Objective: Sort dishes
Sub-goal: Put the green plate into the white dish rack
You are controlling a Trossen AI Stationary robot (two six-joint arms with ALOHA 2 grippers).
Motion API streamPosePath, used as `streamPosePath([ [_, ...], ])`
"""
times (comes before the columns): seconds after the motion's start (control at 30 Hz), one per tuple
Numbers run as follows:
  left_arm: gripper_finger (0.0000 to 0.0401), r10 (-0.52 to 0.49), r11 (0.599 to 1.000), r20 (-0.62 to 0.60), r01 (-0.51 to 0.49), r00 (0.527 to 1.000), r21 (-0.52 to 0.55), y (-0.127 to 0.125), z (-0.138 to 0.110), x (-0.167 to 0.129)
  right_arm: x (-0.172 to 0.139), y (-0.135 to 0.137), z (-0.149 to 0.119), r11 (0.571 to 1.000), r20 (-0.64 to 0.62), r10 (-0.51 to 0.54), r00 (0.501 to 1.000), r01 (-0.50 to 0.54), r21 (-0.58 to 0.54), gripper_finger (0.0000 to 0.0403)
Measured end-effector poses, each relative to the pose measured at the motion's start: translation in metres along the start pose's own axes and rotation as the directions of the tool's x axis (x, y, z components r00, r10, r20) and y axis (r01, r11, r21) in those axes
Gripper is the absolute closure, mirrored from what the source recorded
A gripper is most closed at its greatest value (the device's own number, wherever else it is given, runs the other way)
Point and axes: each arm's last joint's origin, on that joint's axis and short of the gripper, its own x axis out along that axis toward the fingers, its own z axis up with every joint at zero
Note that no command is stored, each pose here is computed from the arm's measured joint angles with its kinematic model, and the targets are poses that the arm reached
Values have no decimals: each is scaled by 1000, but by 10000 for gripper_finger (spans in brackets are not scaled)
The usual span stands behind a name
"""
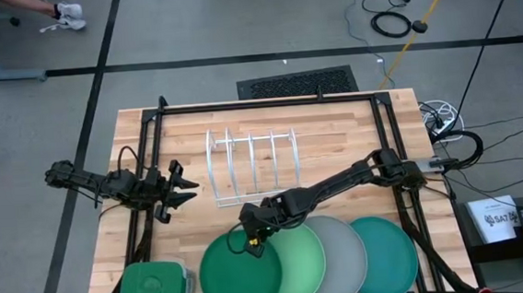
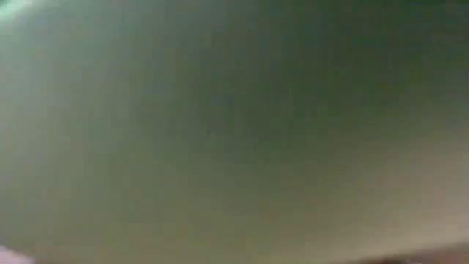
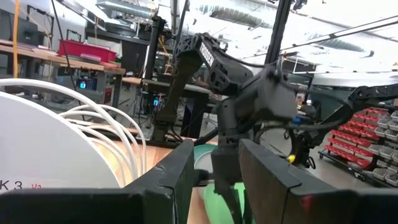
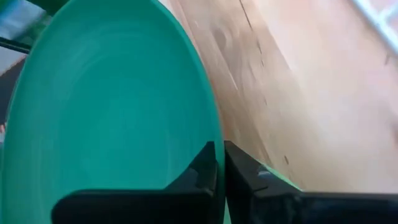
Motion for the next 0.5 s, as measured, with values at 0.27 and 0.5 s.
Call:
streamPosePath([
  [0.27, 273, 0, 1000, 0, 0, 1000, -1, 0, 0, 0, -39, 20, 27, 991, 102, -48, 994, 60, -119, 400],
  [0.5, 273, -3, 1000, 27, 3, 1000, -10, 0, 3, 0, -91, 33, 46, 947, 174, -206, 963, 241, -211, 400],
])
